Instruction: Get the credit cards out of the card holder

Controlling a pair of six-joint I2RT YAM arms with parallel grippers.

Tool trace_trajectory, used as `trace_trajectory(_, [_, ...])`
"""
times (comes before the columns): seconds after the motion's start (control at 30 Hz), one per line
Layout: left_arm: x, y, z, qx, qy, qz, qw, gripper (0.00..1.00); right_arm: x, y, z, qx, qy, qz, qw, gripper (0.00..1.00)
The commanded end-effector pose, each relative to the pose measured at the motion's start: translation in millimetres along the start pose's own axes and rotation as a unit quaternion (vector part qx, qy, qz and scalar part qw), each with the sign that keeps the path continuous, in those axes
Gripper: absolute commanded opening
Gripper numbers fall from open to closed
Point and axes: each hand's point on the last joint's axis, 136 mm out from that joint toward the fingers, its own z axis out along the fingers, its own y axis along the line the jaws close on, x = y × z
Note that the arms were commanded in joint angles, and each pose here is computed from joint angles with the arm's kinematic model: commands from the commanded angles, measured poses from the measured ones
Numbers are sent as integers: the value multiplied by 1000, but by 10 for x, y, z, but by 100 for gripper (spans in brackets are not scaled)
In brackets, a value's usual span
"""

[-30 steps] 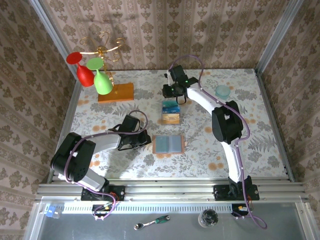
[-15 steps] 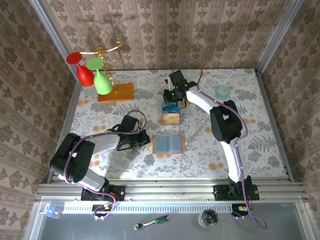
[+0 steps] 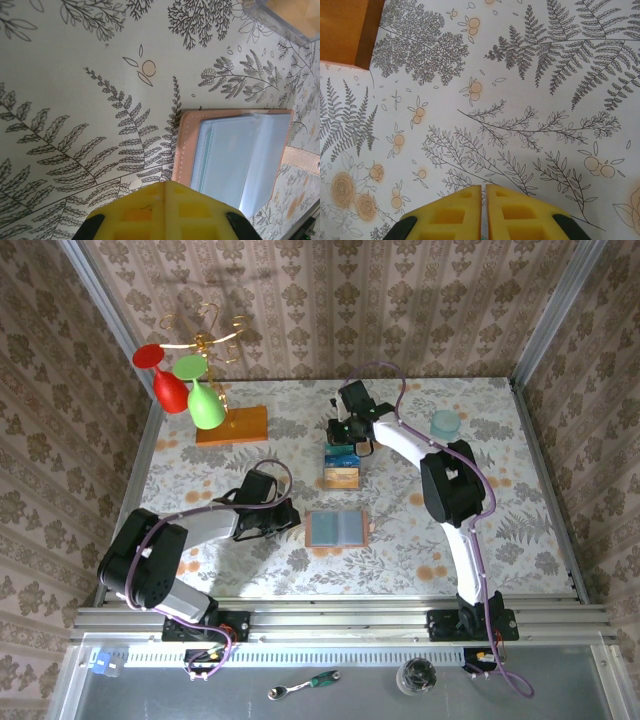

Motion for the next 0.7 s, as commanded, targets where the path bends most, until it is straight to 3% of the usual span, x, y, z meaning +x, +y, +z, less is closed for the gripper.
trace_trajectory(0.0, [-2, 21, -20, 1, -4, -6, 1000, 1, -218, 186, -422, -20, -32, -7, 999, 13])
trace_trajectory(0.27, [12, -40, 26, 6, 1, 1, 1000, 1, -57, 256, -717, -32, -34, 1, 999, 13])
trace_trajectory(0.67, [130, -92, 112, 3, 12, 10, 1000, 1, 863, 550, -975, -71, 20, 32, 997, 14])
